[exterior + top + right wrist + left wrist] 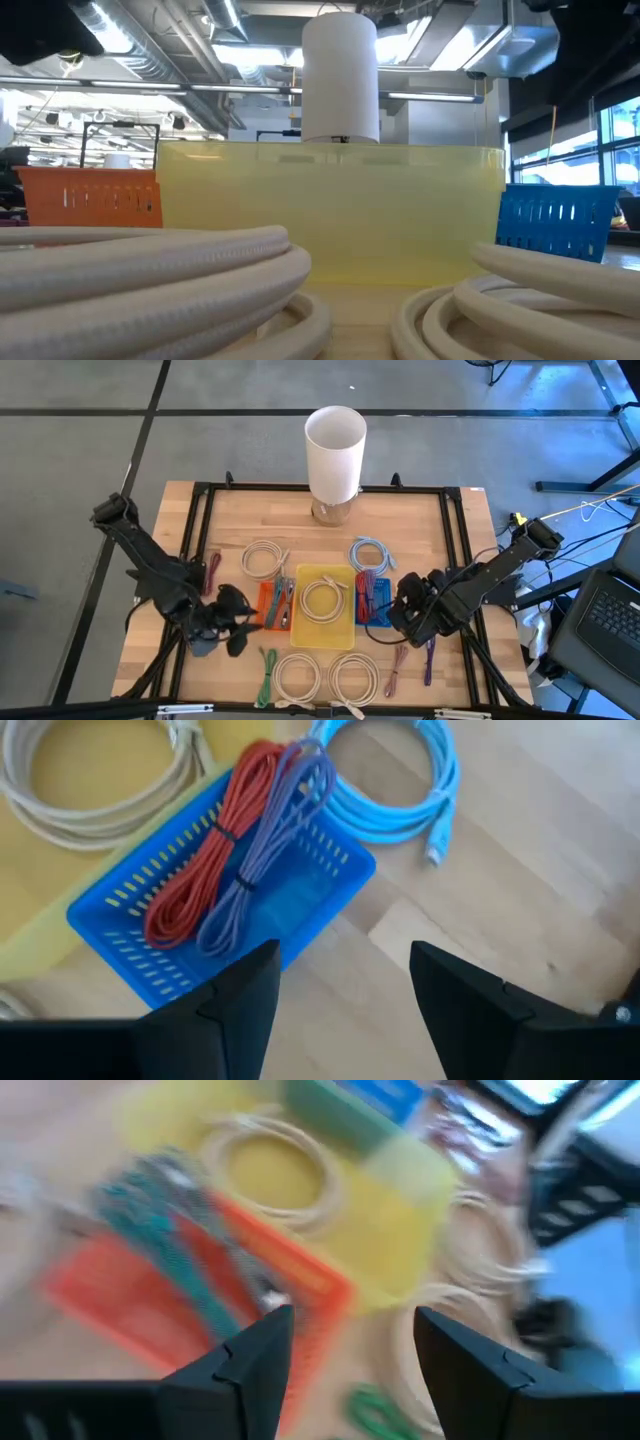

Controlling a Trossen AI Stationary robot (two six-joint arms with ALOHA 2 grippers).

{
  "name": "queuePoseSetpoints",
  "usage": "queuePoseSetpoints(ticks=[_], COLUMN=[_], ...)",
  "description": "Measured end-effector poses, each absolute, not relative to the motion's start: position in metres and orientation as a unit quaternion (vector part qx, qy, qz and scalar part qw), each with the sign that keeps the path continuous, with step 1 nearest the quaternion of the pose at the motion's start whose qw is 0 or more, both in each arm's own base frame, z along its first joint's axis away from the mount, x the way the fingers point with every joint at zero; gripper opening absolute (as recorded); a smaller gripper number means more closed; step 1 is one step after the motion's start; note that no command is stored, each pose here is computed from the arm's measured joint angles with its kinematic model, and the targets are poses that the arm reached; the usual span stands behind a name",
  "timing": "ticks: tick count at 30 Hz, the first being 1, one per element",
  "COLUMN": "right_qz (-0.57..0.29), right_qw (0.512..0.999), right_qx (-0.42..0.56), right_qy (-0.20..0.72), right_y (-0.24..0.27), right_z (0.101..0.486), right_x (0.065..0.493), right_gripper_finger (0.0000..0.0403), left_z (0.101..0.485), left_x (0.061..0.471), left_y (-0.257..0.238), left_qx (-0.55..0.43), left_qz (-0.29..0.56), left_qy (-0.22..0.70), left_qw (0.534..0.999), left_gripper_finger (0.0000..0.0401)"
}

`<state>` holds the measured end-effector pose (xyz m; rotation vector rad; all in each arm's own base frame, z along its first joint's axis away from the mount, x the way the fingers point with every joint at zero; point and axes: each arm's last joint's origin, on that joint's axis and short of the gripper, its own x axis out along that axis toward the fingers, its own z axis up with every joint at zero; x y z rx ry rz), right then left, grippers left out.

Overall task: Pick & Place USB Port
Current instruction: Put the brown HDMI cable into the yellow bin

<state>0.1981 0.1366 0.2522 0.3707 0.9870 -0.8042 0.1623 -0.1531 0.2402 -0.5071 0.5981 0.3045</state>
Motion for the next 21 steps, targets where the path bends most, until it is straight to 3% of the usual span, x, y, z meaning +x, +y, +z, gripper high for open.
queuePoseSetpoints(ticks=[5, 9, 17, 21], right_qz=[-0.366, -0.361, -0.358, -0.354], right_qw=[0.799, 0.802, 0.811, 0.811], right_qx=[0.165, 0.164, 0.171, 0.178], right_qy=[0.447, 0.446, 0.43, 0.43], right_y=[0.137, 0.138, 0.139, 0.14], right_z=[0.254, 0.254, 0.254, 0.254], right_x=[0.2, 0.201, 0.204, 0.205], right_gripper_finger=[0.0226, 0.0226, 0.0226, 0.0226], left_z=[0.231, 0.223, 0.219, 0.219], left_x=[0.152, 0.152, 0.172, 0.178], left_y=[-0.122, -0.103, -0.08, -0.062], left_qx=[-0.181, -0.085, 0.138, 0.181], left_qz=[0.206, 0.169, 0.082, 0.079], left_qy=[0.408, 0.543, 0.569, 0.584], left_qw=[0.871, 0.818, 0.806, 0.787], left_gripper_finger=[0.0189, 0.0183, 0.0182, 0.0176])
